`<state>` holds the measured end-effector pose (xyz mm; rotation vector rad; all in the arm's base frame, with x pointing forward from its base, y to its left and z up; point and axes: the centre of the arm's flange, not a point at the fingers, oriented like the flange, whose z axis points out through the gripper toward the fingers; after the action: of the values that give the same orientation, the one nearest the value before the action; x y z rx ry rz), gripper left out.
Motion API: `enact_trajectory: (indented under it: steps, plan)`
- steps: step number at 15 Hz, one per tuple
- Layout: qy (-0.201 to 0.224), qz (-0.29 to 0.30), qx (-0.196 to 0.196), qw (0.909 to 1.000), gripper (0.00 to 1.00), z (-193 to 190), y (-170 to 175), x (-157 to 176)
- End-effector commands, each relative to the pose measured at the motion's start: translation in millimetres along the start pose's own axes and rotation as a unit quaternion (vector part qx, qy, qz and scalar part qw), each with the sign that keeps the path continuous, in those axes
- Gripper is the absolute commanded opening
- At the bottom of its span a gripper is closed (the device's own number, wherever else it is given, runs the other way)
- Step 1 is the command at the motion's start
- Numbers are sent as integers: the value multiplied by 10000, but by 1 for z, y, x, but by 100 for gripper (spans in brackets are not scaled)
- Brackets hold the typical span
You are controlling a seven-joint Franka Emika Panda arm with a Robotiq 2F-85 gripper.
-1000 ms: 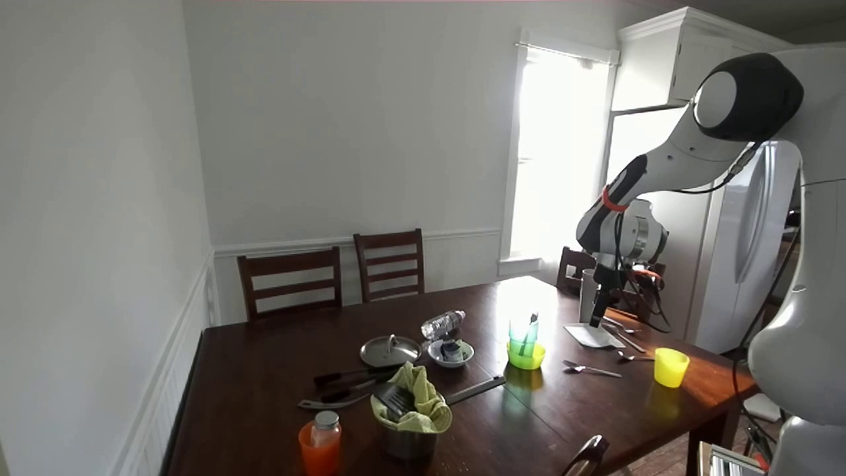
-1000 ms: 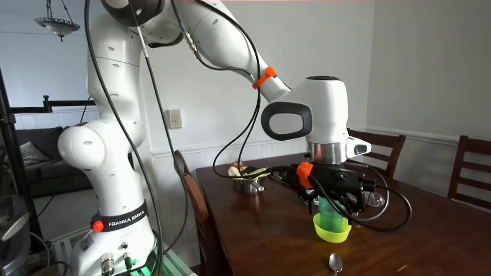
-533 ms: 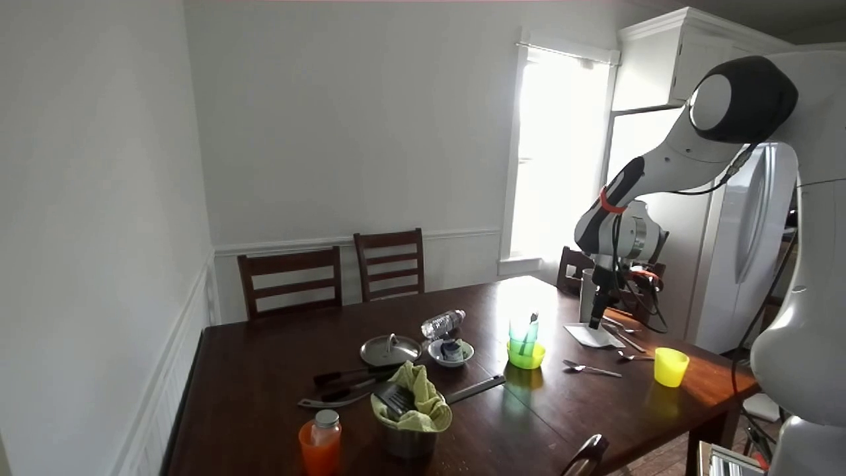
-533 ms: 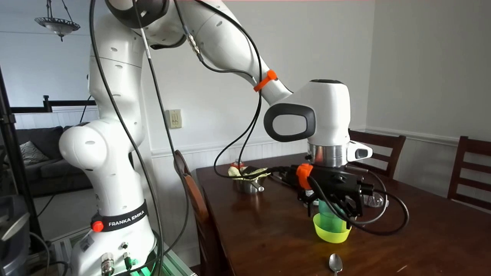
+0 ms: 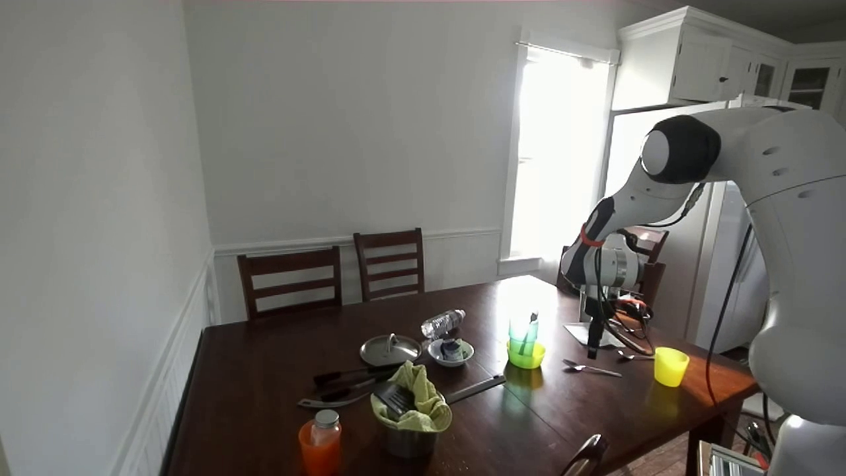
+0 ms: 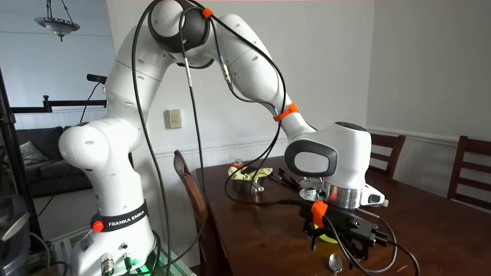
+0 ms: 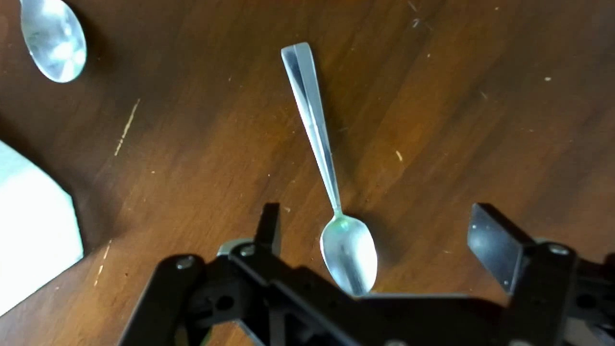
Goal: Put the fork and spoon in the green cup
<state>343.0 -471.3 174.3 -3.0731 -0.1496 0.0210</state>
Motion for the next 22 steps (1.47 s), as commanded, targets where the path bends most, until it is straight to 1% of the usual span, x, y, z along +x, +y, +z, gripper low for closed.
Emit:
enact_trajectory:
  steps: [1,4,5,6,7,8,9,14,17,19,22]
  plan:
    - [-42,-21,111,9999,100,21,16,12]
    - [-52,-36,147,9999,99,32,20,16]
    - [-47,-55,179,9998,94,35,21,17]
    - [-59,-70,173,9998,87,38,20,17]
    - [-63,-82,174,9998,72,42,20,18]
    - [-73,-95,187,9998,65,42,20,18]
    - [-63,-104,195,9997,56,45,20,19]
    - [-80,-202,189,9996,21,52,18,24]
    - [-97,-228,183,9995,2,54,19,27]
    - [-105,-251,189,9995,0,53,19,27]
    - [-96,-298,173,9994,2,49,18,27]
